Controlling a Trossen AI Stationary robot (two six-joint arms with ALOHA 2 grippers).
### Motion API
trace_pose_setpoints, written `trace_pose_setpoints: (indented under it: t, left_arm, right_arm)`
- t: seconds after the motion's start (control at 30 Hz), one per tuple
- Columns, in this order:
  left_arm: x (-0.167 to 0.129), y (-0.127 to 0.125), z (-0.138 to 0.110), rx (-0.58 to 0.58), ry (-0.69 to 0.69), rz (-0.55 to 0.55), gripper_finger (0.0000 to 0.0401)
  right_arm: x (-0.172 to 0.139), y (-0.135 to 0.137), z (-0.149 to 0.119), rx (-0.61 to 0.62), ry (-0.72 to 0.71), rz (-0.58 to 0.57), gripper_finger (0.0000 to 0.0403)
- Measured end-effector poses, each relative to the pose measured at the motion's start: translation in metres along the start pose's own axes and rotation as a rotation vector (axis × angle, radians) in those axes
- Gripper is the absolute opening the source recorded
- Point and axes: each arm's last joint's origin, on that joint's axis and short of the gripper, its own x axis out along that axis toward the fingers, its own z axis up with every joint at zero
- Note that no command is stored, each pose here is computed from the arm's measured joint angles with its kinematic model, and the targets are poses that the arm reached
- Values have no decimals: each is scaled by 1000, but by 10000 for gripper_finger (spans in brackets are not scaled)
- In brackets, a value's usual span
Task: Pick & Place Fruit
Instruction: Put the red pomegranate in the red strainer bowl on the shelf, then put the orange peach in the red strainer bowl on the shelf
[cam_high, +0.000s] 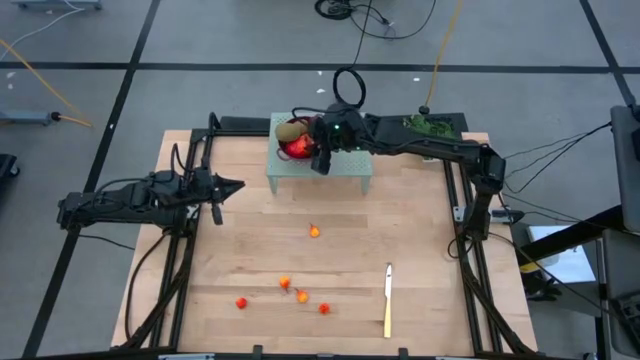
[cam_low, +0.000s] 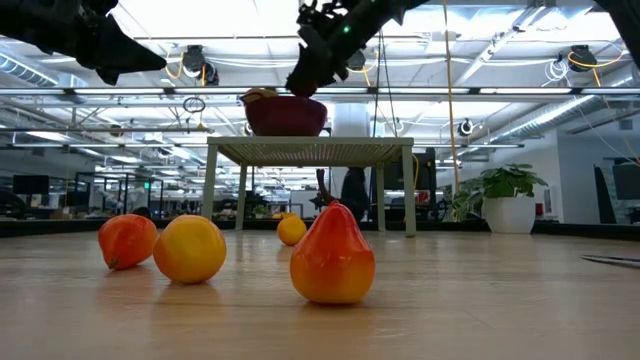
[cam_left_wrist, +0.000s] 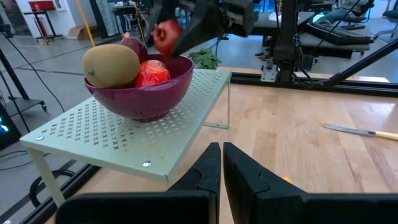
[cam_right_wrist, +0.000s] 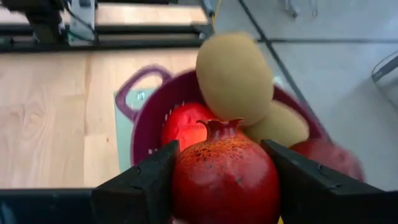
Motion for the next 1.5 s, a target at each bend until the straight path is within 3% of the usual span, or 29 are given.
trace_pose_setpoints:
  t: [0.2, 0.8, 1.2, 1.33, 1.5]
  left_arm:
    - [0, 0, 0, -3, 0, 0, 21]
    - [0, 0, 0, -3, 0, -1, 21]
    - [0, 0, 0, -3, 0, -10, 21]
    - [0, -1, 0, -3, 0, -21, 21]
    - [0, -1, 0, 0, 0, -22, 21]
  right_arm:
    - [1, -2, -3, -23, 3, -5, 235]
    - [0, -9, 7, -79, -106, -42, 236]
    - [-33, 6, 27, -107, -195, -75, 234]
    - [-45, 16, 29, -134, -161, -133, 211]
    - [-64, 25, 33, -95, -166, -110, 156]
